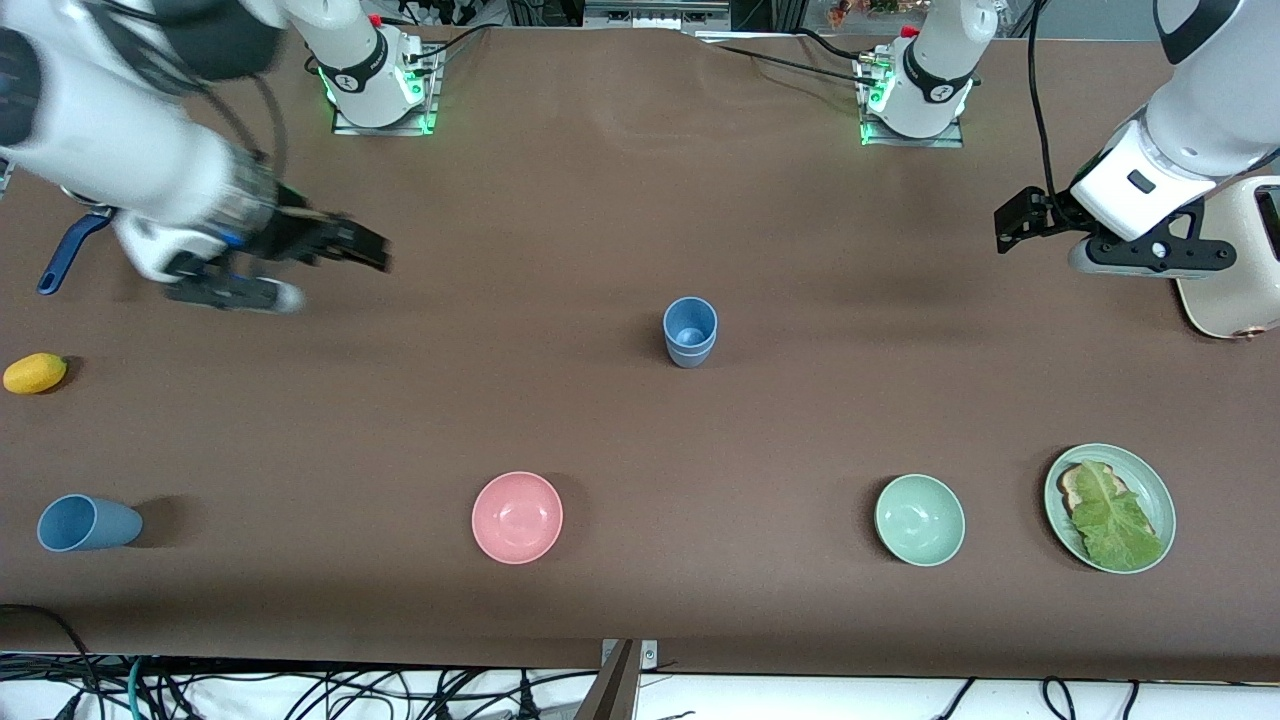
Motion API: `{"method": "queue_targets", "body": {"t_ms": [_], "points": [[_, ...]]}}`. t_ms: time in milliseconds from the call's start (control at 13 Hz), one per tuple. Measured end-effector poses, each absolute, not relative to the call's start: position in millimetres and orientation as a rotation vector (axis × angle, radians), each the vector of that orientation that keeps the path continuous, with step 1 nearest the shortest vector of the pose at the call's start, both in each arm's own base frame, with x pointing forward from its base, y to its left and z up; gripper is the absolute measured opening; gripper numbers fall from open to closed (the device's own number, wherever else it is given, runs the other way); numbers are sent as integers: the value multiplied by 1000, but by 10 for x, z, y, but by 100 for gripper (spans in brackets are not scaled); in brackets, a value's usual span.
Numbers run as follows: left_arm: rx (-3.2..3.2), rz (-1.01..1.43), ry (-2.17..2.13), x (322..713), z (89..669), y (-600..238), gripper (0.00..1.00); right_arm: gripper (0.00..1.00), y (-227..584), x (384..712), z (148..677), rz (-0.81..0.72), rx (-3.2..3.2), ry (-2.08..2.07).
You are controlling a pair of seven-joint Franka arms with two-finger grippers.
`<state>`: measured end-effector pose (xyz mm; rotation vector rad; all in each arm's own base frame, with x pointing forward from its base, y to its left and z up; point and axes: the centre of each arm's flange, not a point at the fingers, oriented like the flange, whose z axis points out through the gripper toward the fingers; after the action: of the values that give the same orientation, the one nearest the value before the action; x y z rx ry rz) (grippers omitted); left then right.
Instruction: Stack blue cups with both arms
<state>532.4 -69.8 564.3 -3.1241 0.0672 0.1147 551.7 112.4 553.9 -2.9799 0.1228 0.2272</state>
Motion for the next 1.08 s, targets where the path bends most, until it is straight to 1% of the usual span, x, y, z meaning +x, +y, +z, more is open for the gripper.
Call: {"method": "queue_targets", "body": {"t_ms": [154, 308, 538, 1077], "points": [[-3124, 115, 67, 5323, 5643, -697, 100, 100, 574, 5372, 5706, 217, -2985, 107], [-3124, 115, 67, 5323, 5643, -697, 100, 100, 364, 5301, 5837, 175, -3052, 113], [-3124, 115, 67, 5323, 5643, -697, 100, 100, 356, 5233, 5956, 140, -3119, 92], [-3124, 114, 68, 5324, 5645, -697, 100, 100, 330, 5243, 5998, 166, -3153, 89]]}}
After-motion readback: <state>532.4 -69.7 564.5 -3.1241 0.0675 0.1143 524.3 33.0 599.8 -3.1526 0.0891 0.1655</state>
